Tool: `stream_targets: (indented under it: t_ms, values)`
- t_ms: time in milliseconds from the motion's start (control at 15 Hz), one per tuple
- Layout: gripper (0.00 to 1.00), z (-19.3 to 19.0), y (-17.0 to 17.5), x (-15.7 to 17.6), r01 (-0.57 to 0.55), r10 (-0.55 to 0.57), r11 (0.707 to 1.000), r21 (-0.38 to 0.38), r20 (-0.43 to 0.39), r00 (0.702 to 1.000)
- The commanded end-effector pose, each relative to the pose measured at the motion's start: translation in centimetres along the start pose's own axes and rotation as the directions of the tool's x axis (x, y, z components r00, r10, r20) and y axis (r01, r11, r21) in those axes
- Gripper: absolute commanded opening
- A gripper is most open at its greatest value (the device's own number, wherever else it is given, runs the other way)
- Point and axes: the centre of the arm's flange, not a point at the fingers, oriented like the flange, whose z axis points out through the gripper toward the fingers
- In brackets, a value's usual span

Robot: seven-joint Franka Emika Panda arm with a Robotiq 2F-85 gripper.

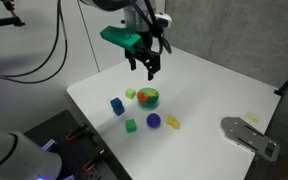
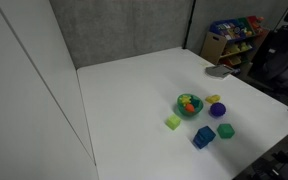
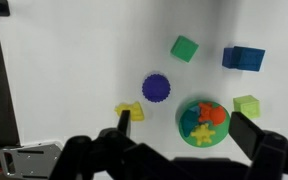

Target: Put the orange thing into the bowl

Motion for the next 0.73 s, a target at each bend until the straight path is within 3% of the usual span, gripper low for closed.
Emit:
stream_targets:
  t_ms: [0,333,667]
  values:
    - [1.00,-4.8,0.1,-2.1,-0.057,0.057,0.998,0.016,0.024,0.998]
    - [1.00,-8.0,0.4,-3.4,-0.098,0.096,0.995,0.034,0.036,0.995]
    - [1.00,-7.1,0.4,-3.6,-0.071,0.070,0.997,0.023,0.036,0.997]
